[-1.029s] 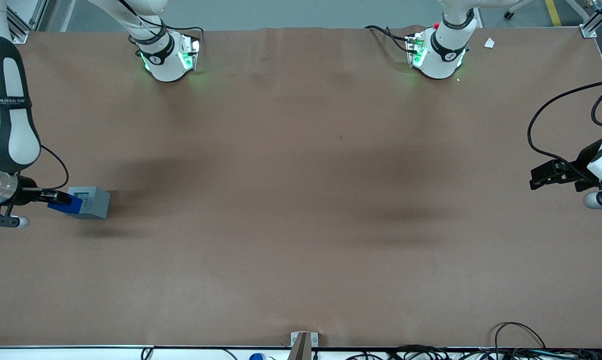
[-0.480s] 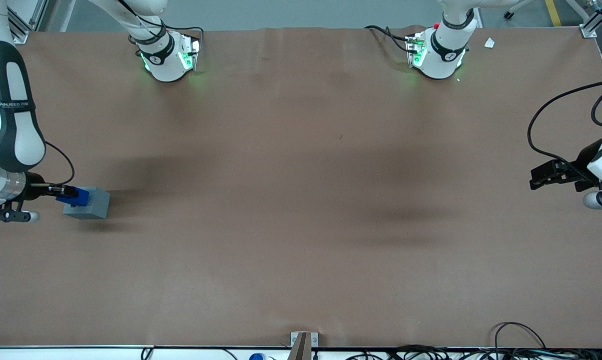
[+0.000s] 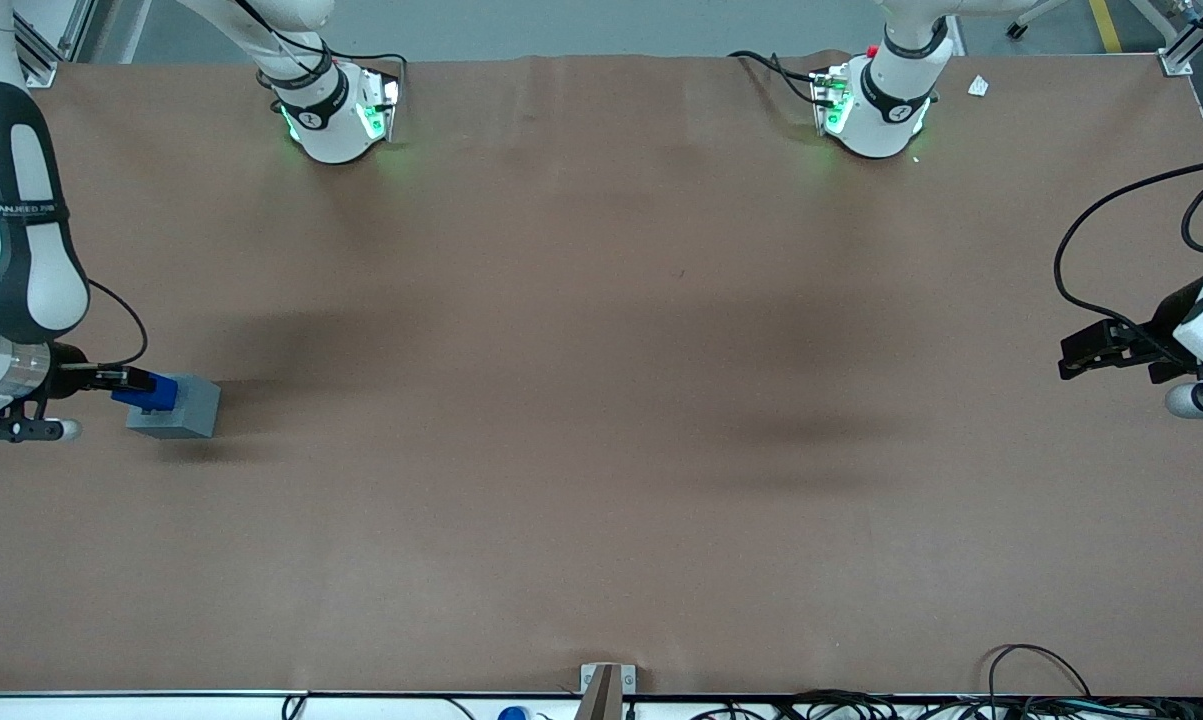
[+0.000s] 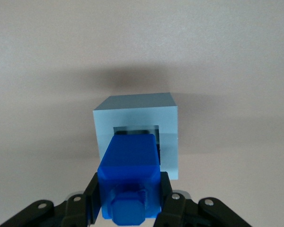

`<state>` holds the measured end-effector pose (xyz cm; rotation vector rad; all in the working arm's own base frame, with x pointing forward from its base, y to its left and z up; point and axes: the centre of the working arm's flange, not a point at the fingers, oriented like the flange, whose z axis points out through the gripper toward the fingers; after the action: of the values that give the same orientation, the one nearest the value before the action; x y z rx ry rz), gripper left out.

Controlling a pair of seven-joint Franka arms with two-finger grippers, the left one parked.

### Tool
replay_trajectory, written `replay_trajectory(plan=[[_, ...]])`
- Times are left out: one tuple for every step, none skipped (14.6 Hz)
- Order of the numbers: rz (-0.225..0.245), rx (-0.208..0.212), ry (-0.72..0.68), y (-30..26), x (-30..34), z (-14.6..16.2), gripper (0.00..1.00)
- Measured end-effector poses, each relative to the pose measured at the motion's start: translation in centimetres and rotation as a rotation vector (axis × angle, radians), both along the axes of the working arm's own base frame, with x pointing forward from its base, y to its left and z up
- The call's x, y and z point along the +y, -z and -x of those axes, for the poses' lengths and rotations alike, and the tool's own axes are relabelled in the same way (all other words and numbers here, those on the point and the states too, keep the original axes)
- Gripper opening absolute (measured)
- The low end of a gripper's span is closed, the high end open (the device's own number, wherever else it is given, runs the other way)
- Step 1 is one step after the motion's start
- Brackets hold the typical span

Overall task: Insert blue part into gray base with right arm
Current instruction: 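Lower the blue block into the gray base's socket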

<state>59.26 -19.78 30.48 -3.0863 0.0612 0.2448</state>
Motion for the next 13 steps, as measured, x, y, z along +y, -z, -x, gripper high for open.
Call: replay_trajectory(plan=[[0.001, -0.004, 0.0, -0.03, -0.18, 0.01, 0.51], [0.003, -0.009, 0.001, -0.06, -0.29, -0.02, 0.51], [0.004, -0.014, 0.0, -0.08, -0.32, -0.07, 0.51], [0.005, -0.017, 0.0, -0.09, -0.32, -0.1, 0.51], [0.005, -0.018, -0.001, -0.08, -0.29, -0.11, 0.51], [0.005, -0.018, -0.002, -0.05, -0.24, -0.12, 0.51], [0.004, -0.017, -0.004, -0.03, -0.14, -0.13, 0.51], [0.003, -0.017, -0.006, 0.0, -0.02, -0.15, 0.51], [0.002, -0.016, -0.008, 0.05, 0.08, -0.15, 0.51], [0.001, -0.015, -0.01, 0.11, 0.16, -0.14, 0.51], [0.001, -0.014, -0.011, 0.16, 0.22, -0.12, 0.51], [0.0, -0.013, -0.013, 0.21, 0.24, -0.1, 0.51], [0.0, -0.012, -0.017, 0.27, 0.25, -0.07, 0.51]])
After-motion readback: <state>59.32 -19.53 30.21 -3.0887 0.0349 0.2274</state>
